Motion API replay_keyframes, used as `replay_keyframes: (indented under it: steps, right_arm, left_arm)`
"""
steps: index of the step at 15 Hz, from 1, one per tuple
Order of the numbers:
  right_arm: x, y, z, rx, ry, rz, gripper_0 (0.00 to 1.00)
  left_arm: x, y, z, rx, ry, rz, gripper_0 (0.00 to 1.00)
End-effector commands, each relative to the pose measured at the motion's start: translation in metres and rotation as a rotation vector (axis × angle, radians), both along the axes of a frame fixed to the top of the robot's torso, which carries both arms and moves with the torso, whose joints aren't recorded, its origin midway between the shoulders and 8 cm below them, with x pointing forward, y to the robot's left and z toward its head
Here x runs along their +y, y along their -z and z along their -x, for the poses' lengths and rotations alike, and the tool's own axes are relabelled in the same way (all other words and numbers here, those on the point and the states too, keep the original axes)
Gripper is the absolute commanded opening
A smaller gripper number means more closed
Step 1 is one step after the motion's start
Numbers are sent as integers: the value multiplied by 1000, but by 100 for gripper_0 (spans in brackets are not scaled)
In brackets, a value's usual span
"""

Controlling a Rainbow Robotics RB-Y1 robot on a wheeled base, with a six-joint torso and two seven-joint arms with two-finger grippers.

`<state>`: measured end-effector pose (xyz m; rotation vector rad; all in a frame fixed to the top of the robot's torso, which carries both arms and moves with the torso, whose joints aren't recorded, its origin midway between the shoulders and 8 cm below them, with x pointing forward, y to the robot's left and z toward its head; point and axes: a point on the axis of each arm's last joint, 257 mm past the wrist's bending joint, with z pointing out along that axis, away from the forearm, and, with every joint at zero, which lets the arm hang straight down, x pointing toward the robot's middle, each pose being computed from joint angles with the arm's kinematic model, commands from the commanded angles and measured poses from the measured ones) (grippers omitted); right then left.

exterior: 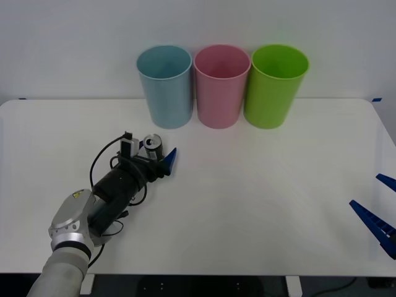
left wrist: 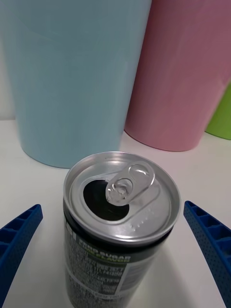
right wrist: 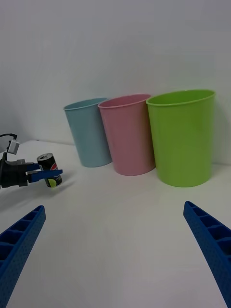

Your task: Grasp the object on the table and drop it into the matching bin: aluminum can to the light blue bin, PET bottle to the pink bin.

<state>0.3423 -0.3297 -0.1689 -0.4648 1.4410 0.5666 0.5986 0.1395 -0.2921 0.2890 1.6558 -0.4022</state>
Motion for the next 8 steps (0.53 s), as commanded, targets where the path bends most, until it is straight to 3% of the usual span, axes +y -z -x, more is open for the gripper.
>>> replay_keyframes:
  steps: [1,4,5,6,8]
  right_arm:
    - [0,0,0,0,0,0,100]
    - [0,0,0,0,0,0,100]
    - [0,0,0,0,0,0,100]
    - [0,0,0,0,0,0,100]
    - [0,0,0,0,0,0,100]
  left_arm:
    - [0,2,0,4,-3,-4,100]
    - [-1,0,-1,1,-1,-5,100]
    - [-1,1,0,2,-1,-5,63]
    - [-1,1,0,1,-1,-7,14]
    - [-2,0,0,-3,1,-14,0]
